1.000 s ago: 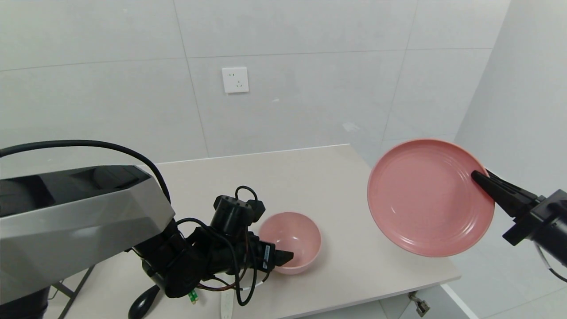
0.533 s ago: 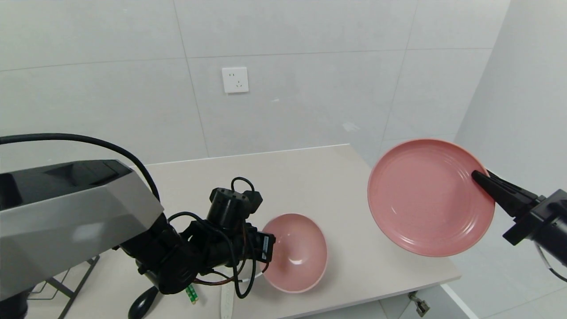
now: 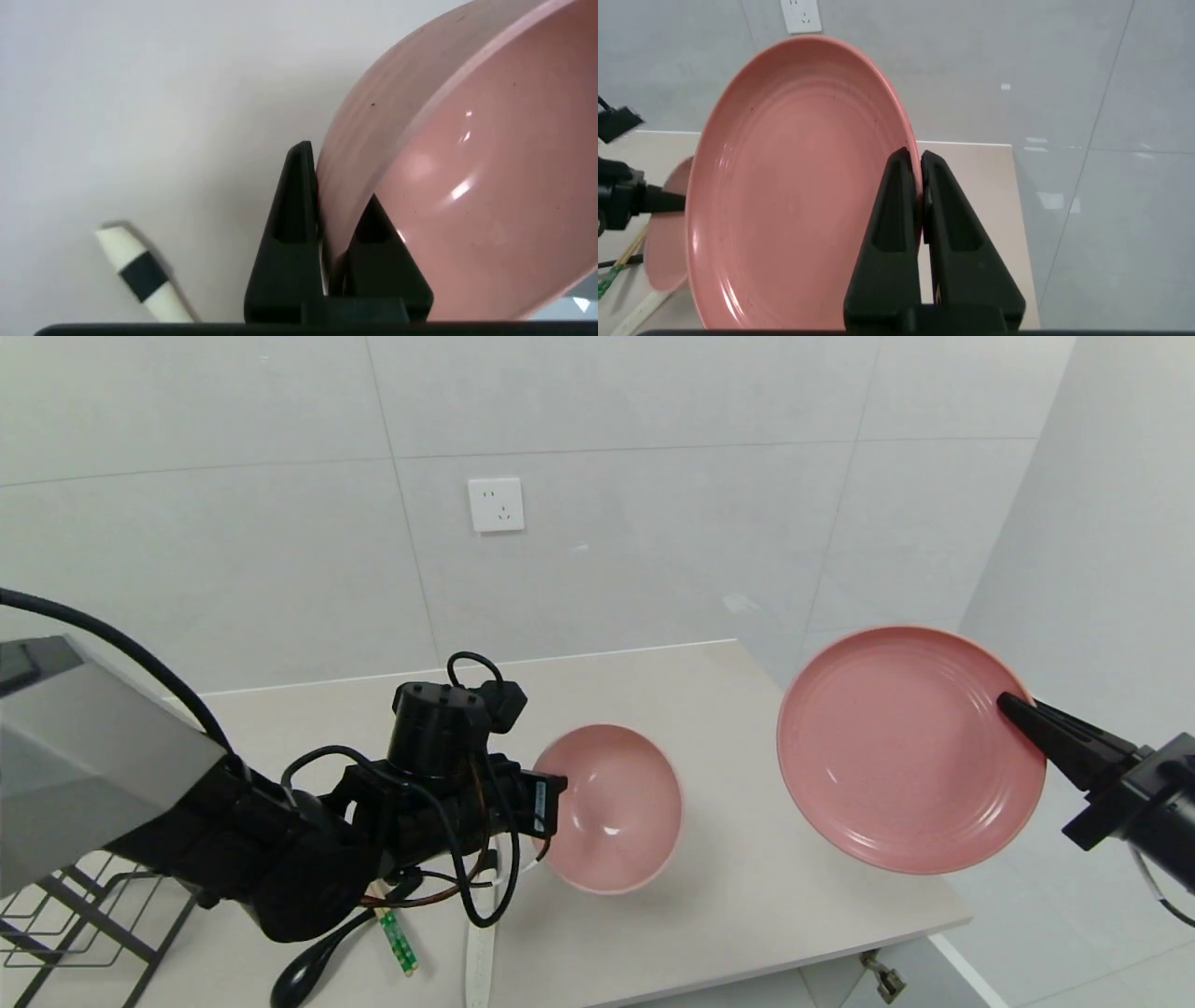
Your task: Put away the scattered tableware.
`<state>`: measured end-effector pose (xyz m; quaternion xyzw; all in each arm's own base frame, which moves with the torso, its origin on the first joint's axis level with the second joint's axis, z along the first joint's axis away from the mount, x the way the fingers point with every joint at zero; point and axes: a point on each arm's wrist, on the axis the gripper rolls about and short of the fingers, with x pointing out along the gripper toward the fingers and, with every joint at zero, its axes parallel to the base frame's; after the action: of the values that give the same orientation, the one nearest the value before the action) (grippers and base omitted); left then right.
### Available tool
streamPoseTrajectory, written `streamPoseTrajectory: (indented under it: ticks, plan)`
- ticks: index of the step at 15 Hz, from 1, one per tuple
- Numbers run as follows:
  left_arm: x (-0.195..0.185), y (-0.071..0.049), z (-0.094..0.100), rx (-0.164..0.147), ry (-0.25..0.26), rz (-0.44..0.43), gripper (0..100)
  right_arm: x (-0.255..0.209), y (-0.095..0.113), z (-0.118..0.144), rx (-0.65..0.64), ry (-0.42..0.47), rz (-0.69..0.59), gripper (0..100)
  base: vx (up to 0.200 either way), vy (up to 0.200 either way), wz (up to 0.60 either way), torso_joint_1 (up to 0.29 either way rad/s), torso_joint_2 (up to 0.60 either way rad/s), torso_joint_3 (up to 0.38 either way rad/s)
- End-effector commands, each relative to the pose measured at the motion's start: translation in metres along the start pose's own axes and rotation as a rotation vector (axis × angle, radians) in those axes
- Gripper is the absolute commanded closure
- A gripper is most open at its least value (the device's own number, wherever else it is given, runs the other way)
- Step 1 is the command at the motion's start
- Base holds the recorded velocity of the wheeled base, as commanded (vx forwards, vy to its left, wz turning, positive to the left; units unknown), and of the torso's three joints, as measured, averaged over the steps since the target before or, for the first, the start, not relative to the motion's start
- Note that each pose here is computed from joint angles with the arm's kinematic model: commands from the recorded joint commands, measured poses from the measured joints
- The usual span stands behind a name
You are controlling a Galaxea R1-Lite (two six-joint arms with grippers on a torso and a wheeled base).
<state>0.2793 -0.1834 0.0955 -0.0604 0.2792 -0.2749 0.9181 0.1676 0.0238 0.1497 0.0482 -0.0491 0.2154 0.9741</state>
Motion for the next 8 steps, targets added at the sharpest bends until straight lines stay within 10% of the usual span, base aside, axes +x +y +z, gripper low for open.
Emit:
streamPoseTrajectory:
  ticks: [1, 8]
  plan:
    - [-0.022, 0.003, 0.016, -0.009, -0.075, 0.021, 100, 0.000, 0.000, 0.000, 0.000, -0.001, 0.001, 100, 0.000, 0.000, 0.00, 0.000, 0.00, 0.000]
    - [-0.090, -0.003, 0.048, -0.014, -0.239, -0.001, 100, 0.002, 0.006, -0.002, 0.007, 0.011, 0.038, 100, 0.000, 0.000, 0.00, 0.000, 0.00, 0.000]
